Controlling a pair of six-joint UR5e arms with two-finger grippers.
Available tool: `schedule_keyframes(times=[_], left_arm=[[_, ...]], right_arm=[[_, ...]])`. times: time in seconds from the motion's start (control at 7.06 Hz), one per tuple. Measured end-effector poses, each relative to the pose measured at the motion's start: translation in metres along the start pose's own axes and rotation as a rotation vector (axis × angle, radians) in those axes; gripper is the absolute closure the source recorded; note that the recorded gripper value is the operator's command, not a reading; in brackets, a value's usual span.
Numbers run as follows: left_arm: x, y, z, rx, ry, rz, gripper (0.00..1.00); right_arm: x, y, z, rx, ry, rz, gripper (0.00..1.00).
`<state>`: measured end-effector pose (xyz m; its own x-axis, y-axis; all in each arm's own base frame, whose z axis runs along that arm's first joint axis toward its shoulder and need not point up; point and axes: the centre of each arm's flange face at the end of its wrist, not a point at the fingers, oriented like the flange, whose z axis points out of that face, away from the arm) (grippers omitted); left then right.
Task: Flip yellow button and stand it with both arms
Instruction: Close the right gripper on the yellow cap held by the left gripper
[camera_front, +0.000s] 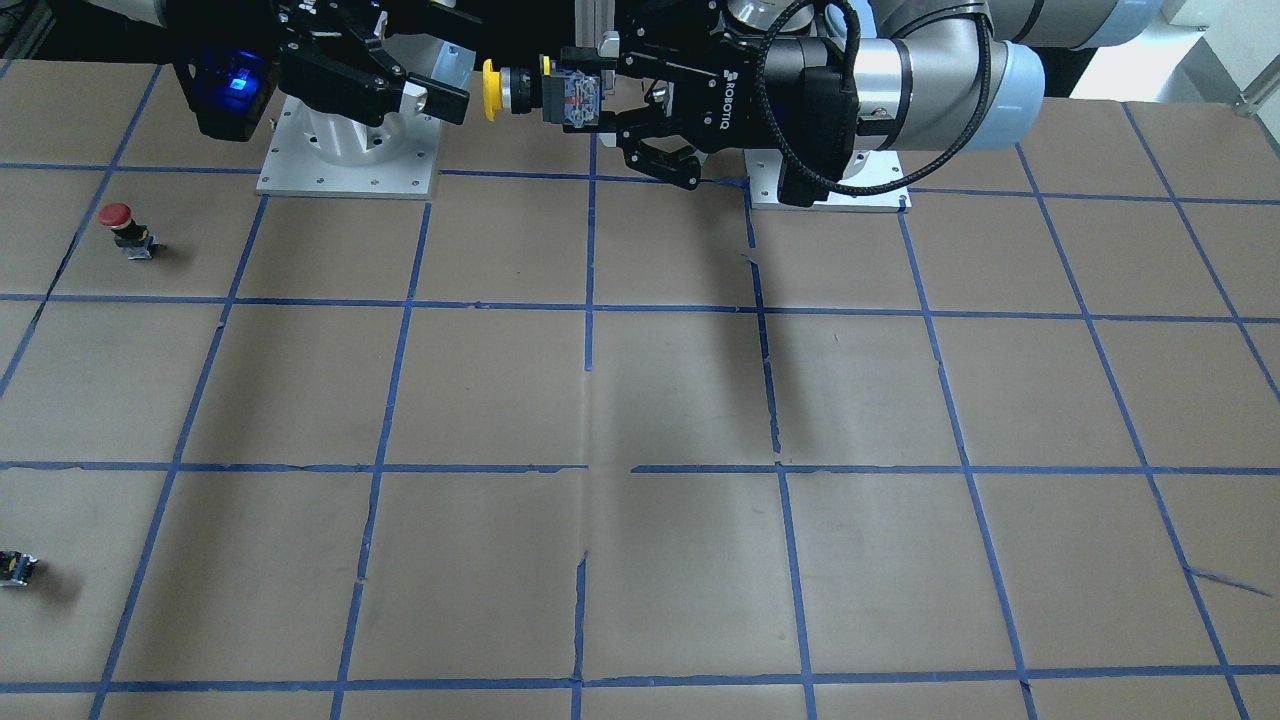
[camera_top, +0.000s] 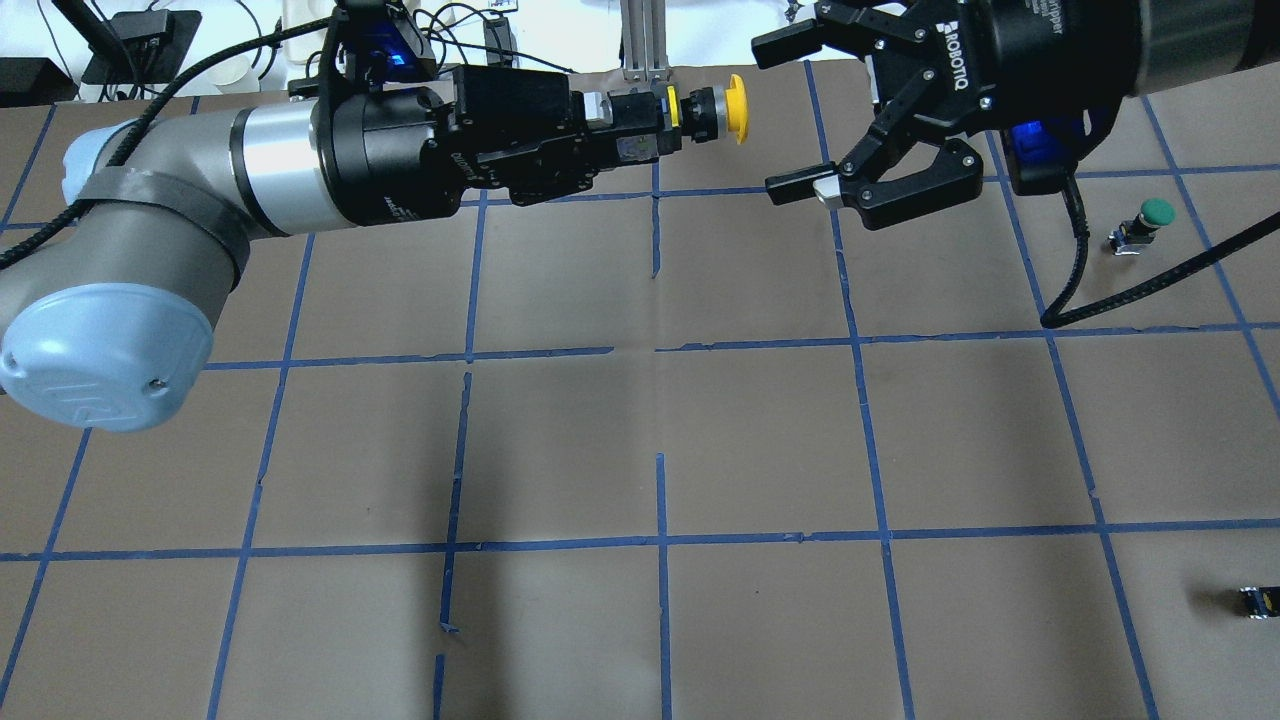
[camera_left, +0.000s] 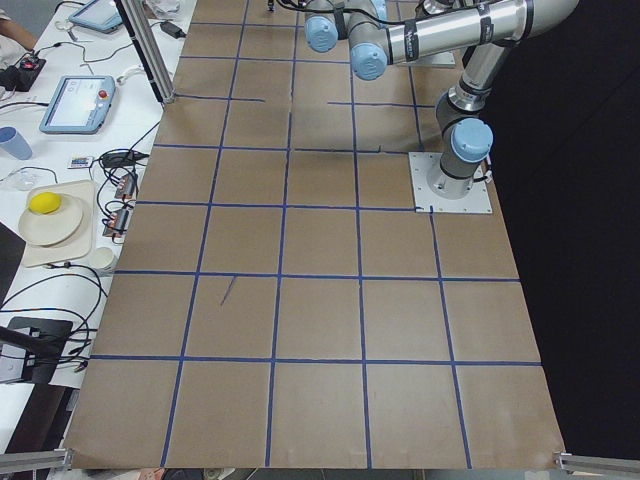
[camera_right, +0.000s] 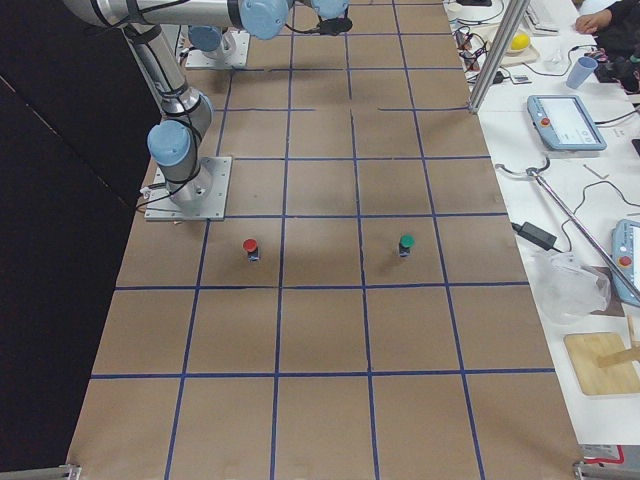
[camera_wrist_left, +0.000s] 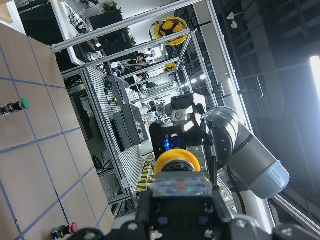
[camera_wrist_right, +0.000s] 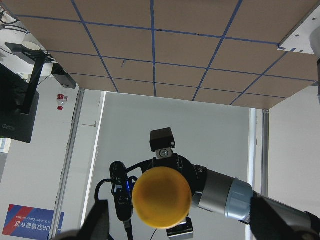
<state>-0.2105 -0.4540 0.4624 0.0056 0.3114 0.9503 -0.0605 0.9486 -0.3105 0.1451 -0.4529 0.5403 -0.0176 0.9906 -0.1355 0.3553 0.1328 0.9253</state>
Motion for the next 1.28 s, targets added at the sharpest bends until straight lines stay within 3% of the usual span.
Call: schedule_keyframes(times=[0.57, 0.71, 0.85, 1.28], left_arm=[[-0.008, 0.009, 0.000, -0.002, -0.003, 0.009, 0.69], [-0.008, 0.009, 0.000, -0.003, -0.004, 0.011, 0.69], [-0.008, 0.009, 0.000, -0.003, -0.005, 0.012, 0.69], [-0.008, 0.010, 0.000, -0.003, -0.005, 0.013, 0.69]], right_arm=[[-0.010, -0.010, 0.018, -0.041, 0.023, 0.027, 0.02], [-0.010, -0.011, 0.019, -0.040, 0.028, 0.030, 0.08], [-0.010, -0.012, 0.020, -0.036, 0.033, 0.033, 0.19], [-0.007, -0.012, 0.021, -0.035, 0.040, 0.046, 0.82]])
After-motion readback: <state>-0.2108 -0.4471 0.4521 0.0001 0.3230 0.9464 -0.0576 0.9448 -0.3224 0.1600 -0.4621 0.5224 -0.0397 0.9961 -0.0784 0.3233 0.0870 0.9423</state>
